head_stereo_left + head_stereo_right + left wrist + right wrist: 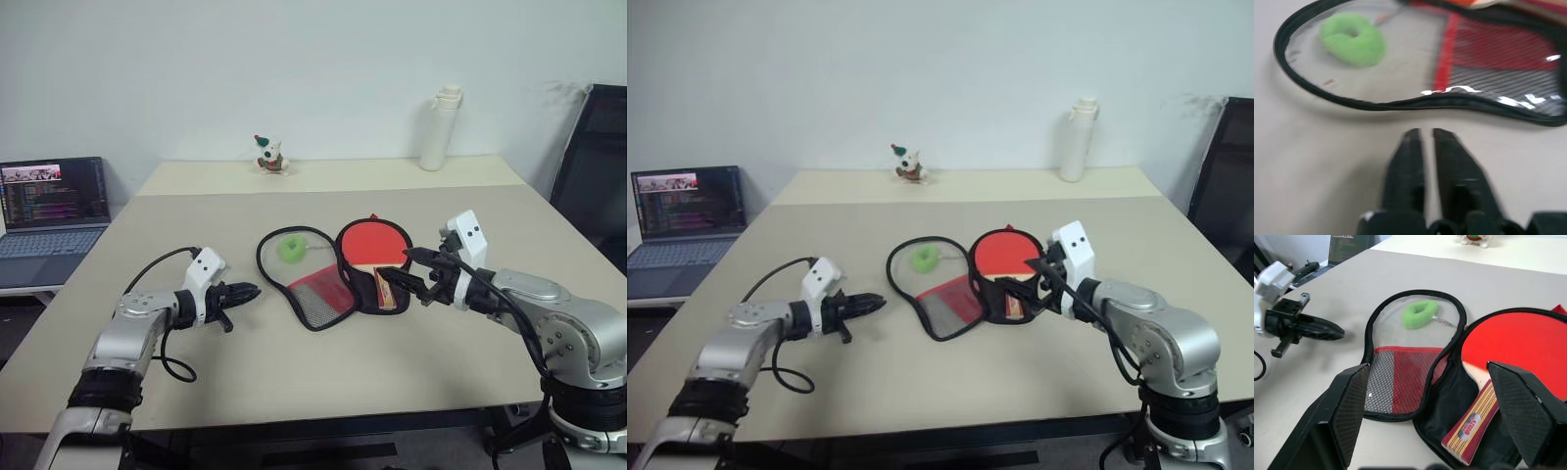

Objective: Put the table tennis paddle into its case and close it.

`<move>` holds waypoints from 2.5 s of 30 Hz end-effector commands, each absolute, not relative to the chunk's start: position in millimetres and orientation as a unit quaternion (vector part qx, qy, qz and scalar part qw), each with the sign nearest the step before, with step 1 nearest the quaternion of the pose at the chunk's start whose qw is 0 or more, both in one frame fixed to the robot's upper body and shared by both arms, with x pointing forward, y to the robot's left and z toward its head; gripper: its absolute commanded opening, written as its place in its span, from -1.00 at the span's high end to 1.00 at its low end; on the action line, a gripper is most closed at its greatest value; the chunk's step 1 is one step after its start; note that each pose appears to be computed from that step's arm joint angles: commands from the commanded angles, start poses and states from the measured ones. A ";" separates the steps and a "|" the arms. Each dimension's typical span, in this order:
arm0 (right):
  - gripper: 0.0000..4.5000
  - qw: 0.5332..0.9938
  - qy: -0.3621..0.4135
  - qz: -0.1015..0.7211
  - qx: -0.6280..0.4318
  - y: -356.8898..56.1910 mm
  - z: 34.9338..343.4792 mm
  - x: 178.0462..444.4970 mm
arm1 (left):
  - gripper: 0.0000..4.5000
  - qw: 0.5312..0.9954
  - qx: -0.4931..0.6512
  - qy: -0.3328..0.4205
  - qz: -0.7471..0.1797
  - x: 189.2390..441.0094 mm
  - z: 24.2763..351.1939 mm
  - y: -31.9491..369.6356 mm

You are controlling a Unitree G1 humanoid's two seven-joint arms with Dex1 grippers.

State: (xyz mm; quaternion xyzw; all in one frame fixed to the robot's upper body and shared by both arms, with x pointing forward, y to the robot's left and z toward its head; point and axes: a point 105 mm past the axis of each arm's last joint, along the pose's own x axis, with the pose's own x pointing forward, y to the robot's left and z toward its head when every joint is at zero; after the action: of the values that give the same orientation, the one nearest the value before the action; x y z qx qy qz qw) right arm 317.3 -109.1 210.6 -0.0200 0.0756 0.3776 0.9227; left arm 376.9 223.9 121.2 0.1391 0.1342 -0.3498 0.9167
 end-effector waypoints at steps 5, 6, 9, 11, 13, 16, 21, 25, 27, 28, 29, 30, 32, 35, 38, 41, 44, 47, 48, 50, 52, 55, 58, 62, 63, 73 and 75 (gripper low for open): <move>-0.86 0.929 0.034 0.367 -0.034 -109.4 223.3 316.0 | 0.98 0.921 0.163 0.136 -0.326 396.4 112.1 218.7; -0.86 0.929 0.032 0.366 -0.034 -109.7 223.9 316.2 | 0.98 0.922 0.160 0.137 -0.325 398.1 110.8 217.5; -0.86 0.930 0.030 0.364 -0.036 -110.8 224.3 316.5 | 0.98 0.925 0.144 0.130 -0.327 403.5 108.8 209.7; -0.86 0.931 0.030 0.362 -0.037 -112.9 223.3 316.5 | 0.98 0.926 0.131 0.122 -0.331 408.8 109.7 199.6; -0.86 0.933 0.030 0.358 -0.039 -116.2 222.8 317.3 | 0.98 0.924 0.129 0.116 -0.340 413.8 112.6 186.8; -0.86 0.938 0.028 0.343 -0.042 -123.7 222.6 320.6 | 0.98 0.917 0.132 0.095 -0.364 424.3 126.9 156.9; -0.86 0.941 0.034 0.333 -0.045 -137.5 221.1 320.5 | 0.98 0.897 0.129 0.045 -0.421 432.1 165.0 107.4; -0.86 0.947 0.061 0.313 -0.049 -164.9 214.0 316.3 | 0.98 0.888 0.111 0.006 -0.446 437.7 195.9 72.7; -0.86 0.950 0.071 0.300 -0.050 -176.4 210.4 315.0 | 0.98 0.884 0.108 -0.003 -0.455 439.2 202.5 56.1; -0.86 0.952 0.075 0.293 -0.051 -180.9 208.9 315.2 | 0.98 0.882 0.107 -0.005 -0.458 439.8 203.9 48.6; -0.86 0.954 0.081 0.284 -0.052 -186.0 206.6 315.5 | 0.98 0.881 0.107 -0.007 -0.462 440.2 205.1 39.7; -0.86 0.956 0.085 0.276 -0.055 -190.1 204.7 316.1 | 0.98 0.880 0.105 -0.009 -0.464 440.6 206.5 30.7; -0.86 0.959 0.091 0.263 -0.060 -194.9 202.0 318.0 | 0.98 0.879 0.106 -0.013 -0.466 441.2 209.2 19.0; -0.86 0.962 0.090 0.249 -0.064 -195.5 200.4 323.8 | 0.98 0.884 0.101 -0.020 -0.456 444.5 215.4 13.9; -0.86 0.965 0.086 0.240 -0.056 -193.5 200.6 330.9 | 0.98 0.884 0.104 -0.025 -0.455 445.3 217.5 15.9; -0.86 0.967 0.088 0.237 -0.039 -192.9 199.1 339.7 | 0.98 0.884 0.101 -0.032 -0.455 445.4 218.8 25.1; -0.93 0.965 0.092 0.244 -0.024 -188.6 197.0 351.4 | 1.00 0.880 0.087 -0.044 -0.465 441.7 219.4 40.6; -0.93 0.962 0.096 0.257 -0.004 -176.7 195.1 365.2 | 1.00 0.860 0.084 -0.061 -0.499 426.5 217.8 58.4; -0.93 0.961 0.101 0.259 0.000 -172.5 190.9 371.8 | 1.00 0.857 0.080 -0.070 -0.504 419.2 221.0 70.2; -0.93 0.958 0.110 0.266 0.002 -164.1 182.0 382.6 | 1.00 0.857 0.074 -0.080 -0.504 404.0 226.3 92.3; -0.93 0.956 0.115 0.271 0.006 -157.9 176.0 389.7 | 1.00 0.860 0.080 -0.075 -0.498 392.4 225.9 105.8; -0.93 0.954 0.130 0.269 0.011 -149.5 160.8 404.2 | 1.00 0.874 0.084 -0.059 -0.475 374.8 220.8 128.1; -0.93 0.954 0.142 0.262 0.012 -150.4 148.6 413.1 | 1.00 0.882 0.084 -0.050 -0.462 362.6 219.1 136.8; -0.93 0.953 0.159 0.257 0.015 -153.2 134.9 421.7 | 1.00 0.891 0.083 -0.044 -0.444 354.9 218.1 143.9; -0.93 0.953 0.164 0.256 0.016 -152.5 132.1 423.6 | 1.00 0.893 0.084 -0.043 -0.441 354.3 217.9 144.9; -0.93 0.952 0.190 0.241 0.001 -163.4 116.3 428.6 | 1.00 0.899 0.089 -0.044 -0.427 349.8 221.3 149.7; -0.93 0.948 0.201 0.245 -0.002 -161.8 110.0 427.0 | 1.00 0.898 0.090 -0.043 -0.428 349.6 220.5 149.4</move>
State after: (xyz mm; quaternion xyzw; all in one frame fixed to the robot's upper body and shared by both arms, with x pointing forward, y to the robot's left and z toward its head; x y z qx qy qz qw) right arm 426.7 -158.5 109.2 0.0040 0.1977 0.2455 0.9490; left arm 354.6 148.9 205.1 0.0762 -0.0160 -0.4278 0.9005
